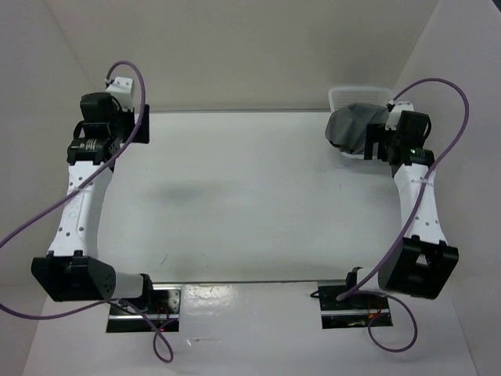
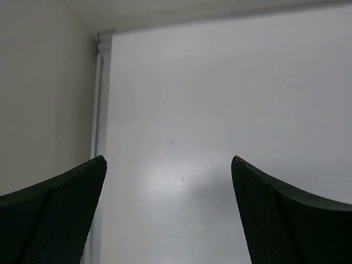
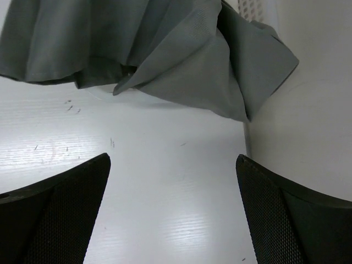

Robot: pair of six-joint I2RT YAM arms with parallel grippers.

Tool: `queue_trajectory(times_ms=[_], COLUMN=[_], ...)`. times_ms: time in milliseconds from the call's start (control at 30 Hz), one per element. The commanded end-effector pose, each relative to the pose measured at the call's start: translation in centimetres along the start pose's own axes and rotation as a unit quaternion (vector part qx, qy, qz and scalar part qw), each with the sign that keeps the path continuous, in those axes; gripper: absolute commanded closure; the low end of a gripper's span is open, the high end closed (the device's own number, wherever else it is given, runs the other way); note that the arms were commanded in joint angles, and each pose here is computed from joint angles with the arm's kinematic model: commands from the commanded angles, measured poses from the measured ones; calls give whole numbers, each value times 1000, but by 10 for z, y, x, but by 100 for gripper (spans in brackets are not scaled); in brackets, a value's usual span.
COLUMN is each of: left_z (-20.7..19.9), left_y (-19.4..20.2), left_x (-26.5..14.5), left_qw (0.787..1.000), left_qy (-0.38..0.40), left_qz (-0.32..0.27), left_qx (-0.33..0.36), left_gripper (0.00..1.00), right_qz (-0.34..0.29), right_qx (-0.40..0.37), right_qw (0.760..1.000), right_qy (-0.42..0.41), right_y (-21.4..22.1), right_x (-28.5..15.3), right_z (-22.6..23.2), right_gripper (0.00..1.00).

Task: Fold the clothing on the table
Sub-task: Grab the skirt from the pile

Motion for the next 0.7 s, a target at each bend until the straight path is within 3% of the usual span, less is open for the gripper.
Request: queue_trajectory(times_ms=[0,200,300,467,667], left_z=[13,15,14,11,1], left_y=[72,123,123,107,114], left_x=[9,30,34,34,23], left_qw=[986,956,957,970,974], left_qy=[-50,-59,-60,-45,-8], left_qz=[157,286,285,239,226], left_qx=[-4,16,16,-14,-32], left_gripper=[0,0,0,0,0], right_qz=[27,-4,-20,-3,4], right_qx=[19,20,20,20,6], right_qw=[999,1000,1000,1000,1000], right_qy=[7,7,11,-4,-12], right_y=[-18,-54,-72,-68,-63], right_x=[9,29,46,93,129], right_z=[-12,-21,-27,-24,-22], right_gripper=[1,1,1,1,1])
Point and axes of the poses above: each gripper's point midway between its finger pads, its own x axis out along the fingers, its own z axis along the line the jaws close on, y = z × x, the point moved 6 cm from there along -x, back along the fingers, and after that the axes turned 6 degrees about -x, right-handed, at the moved point
